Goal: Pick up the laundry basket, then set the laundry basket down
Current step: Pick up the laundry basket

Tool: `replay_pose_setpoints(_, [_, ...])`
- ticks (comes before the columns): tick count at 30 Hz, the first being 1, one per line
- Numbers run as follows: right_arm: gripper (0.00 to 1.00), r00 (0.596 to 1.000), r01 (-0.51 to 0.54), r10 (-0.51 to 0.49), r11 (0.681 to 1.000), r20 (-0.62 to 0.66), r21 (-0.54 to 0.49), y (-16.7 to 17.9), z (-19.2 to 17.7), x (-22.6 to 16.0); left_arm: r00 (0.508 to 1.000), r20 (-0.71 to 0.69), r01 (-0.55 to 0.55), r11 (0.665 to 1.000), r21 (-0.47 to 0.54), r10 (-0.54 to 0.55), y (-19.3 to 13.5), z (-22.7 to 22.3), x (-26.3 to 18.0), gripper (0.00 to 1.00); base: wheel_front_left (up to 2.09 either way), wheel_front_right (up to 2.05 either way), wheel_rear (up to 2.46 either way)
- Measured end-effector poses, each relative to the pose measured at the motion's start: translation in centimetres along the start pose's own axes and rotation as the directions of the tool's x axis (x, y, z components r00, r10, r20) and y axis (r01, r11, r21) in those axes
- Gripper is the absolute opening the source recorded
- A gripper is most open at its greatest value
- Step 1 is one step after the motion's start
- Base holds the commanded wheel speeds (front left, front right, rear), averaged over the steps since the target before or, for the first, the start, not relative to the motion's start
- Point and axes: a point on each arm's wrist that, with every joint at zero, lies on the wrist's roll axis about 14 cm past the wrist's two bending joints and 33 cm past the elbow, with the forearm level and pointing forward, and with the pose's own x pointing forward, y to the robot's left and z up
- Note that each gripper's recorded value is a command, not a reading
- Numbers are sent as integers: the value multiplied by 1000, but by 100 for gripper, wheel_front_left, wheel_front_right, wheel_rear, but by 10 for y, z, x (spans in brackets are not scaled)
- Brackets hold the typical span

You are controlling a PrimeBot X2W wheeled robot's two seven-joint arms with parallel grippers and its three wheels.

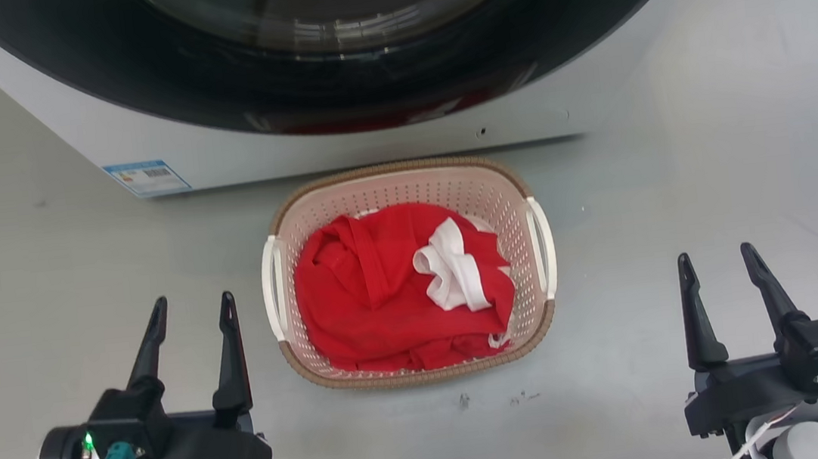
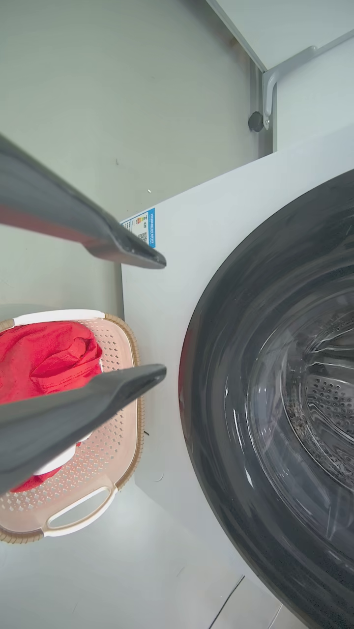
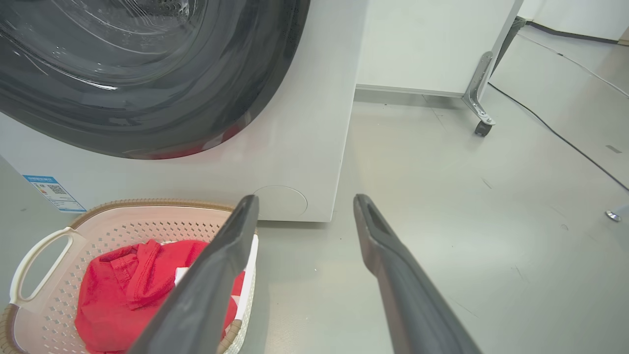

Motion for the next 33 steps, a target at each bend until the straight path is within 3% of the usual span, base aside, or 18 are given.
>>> replay_pose_setpoints(18, [100, 991, -12, 11, 1000, -133, -6, 7, -73, 51, 991, -125, 35, 999, -33, -38, 6, -70, 59, 100, 0, 0, 0])
replay_pose_setpoints(33, [100, 959, -50, 53, 999, -279, 18, 30, -133, 69, 935, -335, 94, 992, -88, -118, 0, -140, 74, 100, 0, 0, 0])
